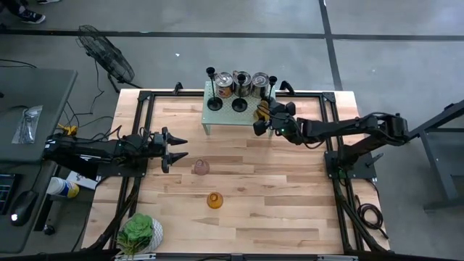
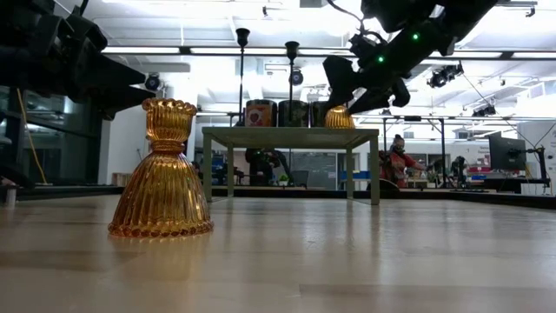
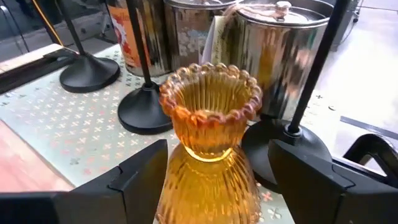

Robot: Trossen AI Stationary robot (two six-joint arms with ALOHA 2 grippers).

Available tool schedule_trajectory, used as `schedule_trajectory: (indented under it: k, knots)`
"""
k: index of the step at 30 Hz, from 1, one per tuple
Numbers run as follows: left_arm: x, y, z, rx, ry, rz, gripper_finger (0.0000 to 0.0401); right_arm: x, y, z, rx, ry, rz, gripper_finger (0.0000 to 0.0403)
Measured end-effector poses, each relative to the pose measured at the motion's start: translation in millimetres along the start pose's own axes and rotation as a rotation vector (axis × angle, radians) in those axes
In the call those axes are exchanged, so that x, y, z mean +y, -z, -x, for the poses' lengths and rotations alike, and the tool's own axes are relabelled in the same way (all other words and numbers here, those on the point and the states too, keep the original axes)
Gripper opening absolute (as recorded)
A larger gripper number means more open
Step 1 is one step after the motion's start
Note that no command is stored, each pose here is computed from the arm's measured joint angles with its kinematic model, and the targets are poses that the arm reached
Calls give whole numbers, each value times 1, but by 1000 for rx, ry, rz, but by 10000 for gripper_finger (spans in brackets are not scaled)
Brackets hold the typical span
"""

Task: Pick & Place candle stick holders
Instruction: Put the right yellow candle holder on the shelf

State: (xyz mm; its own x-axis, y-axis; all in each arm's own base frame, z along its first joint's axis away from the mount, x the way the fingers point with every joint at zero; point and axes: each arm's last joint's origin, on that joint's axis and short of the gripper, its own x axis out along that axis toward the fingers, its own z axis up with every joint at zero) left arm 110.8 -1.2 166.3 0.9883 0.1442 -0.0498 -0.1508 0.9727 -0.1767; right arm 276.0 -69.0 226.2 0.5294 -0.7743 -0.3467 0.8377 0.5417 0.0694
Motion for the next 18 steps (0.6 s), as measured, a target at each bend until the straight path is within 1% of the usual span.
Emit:
schedule_trajectory:
  k: [3,11,13,18]
  knots:
    - [0,0,0,0,0,0,253,0,0,0,2,-11,-3,271]
    - [0,0,0,0,0,0,253,4,1,1,38,-98,-1,274]
    - [0,0,0,0,0,0,253,4,2,2,45,-103,4,285]
    - [0,0,0,0,0,0,253,-2,0,7,60,-76,23,333]
